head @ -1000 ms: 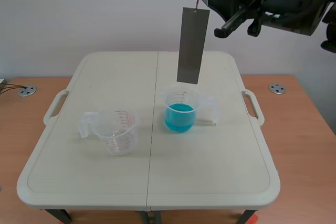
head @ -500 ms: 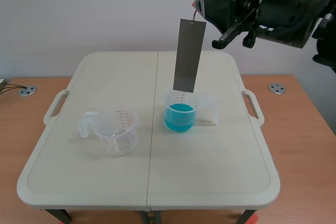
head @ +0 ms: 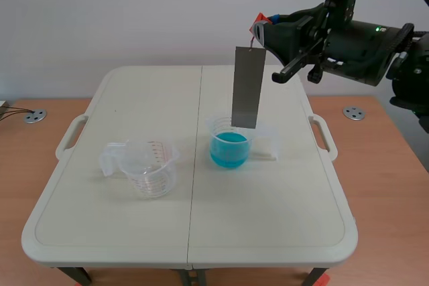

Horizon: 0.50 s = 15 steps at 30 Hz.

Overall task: Hold the metal plate by the orange handle, dip it into the blue solution, take it out and point at it, then put the plate back in the beaker on the left.
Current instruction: 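Lower the plate into the blue solution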

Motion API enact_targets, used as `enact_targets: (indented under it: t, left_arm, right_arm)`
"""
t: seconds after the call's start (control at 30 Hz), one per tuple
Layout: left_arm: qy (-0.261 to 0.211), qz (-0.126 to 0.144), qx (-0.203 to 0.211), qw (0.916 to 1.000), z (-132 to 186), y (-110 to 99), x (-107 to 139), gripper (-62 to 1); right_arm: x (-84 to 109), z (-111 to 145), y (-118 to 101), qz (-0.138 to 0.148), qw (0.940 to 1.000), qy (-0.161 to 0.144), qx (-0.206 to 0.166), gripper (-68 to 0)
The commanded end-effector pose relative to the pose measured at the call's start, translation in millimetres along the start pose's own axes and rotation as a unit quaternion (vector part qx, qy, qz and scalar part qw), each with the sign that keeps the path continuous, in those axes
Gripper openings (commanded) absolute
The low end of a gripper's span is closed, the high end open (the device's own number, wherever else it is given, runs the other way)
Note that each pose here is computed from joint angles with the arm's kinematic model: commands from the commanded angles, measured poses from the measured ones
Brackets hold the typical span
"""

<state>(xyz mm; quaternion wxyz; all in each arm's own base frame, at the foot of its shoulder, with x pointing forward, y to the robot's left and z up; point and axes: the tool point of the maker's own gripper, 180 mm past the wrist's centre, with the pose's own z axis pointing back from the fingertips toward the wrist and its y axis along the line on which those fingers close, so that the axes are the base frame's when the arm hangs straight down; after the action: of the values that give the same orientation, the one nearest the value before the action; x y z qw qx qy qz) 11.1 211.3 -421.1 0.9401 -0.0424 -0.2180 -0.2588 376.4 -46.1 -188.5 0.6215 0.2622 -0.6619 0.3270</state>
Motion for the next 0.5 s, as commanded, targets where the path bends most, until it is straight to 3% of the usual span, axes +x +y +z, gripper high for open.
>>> enact_targets:
  t: [0.0, 0.47]
  left_arm:
    - [-0.008, 0.001, -0.004, 1.0000, 0, -3, 5, -59.7]
    - [-0.004, 0.002, -0.008, 1.0000, 0, -7, 3, -59.7]
  right_arm:
    - [18.5, -4, -2, 0.010, 0.9995, -0.030, 0.004, -66.2]
    - [3.2, -12, 8, -0.003, 0.9993, -0.035, 0.012, -66.2]
